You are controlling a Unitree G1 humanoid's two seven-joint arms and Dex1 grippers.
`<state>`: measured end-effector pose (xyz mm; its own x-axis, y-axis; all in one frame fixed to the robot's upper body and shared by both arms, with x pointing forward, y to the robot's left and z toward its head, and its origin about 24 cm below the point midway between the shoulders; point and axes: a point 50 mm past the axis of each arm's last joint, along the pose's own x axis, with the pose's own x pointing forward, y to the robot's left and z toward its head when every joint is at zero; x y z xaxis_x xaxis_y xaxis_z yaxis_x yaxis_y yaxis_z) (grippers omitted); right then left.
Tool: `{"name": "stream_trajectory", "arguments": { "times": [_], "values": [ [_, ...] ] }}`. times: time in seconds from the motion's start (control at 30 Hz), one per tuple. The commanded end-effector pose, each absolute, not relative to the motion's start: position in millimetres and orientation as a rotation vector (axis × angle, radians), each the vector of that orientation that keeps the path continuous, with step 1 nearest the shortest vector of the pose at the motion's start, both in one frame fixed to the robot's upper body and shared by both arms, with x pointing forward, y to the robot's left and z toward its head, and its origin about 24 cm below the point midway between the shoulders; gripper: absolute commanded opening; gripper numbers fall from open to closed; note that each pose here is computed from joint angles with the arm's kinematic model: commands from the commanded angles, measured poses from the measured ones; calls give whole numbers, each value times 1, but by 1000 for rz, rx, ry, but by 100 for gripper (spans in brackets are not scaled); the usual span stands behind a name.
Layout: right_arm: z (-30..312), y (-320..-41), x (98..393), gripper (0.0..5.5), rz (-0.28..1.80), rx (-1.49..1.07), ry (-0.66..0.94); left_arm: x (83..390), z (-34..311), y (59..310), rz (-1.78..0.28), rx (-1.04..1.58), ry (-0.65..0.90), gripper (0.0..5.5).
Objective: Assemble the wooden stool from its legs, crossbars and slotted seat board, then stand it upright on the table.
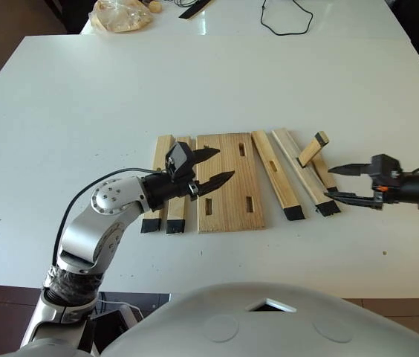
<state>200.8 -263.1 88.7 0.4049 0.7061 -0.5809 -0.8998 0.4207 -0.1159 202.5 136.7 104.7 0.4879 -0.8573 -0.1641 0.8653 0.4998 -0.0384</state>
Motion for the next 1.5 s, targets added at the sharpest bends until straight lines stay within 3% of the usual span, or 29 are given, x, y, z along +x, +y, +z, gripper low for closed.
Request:
{"name": "stream_trajectory", "arguments": {
  "times": [0.03, 0.27, 0.5, 1.0, 1.27, 1.5],
  "values": [
    [74, -258, 196, 337, 830, -389, 458, 204, 103, 142, -1021, 74, 187, 313],
    [75, -239, 180, 337, 624, -239, 481, 196, 96, 144, -965, 58, 201, 313],
    [50, -224, 157, 337, 548, -174, 551, 193, 94, 142, -958, 39, 212, 313],
    [18, -224, 139, 337, 423, -117, 634, 191, 95, 142, -981, 40, 227, 313],
    [21, -222, 151, 210, 372, 52, 655, 192, 96, 140, -990, 46, 227, 313],
    [34, -218, 165, 203, 365, 85, 580, 194, 98, 139, -985, 45, 214, 313]
  ]
}}
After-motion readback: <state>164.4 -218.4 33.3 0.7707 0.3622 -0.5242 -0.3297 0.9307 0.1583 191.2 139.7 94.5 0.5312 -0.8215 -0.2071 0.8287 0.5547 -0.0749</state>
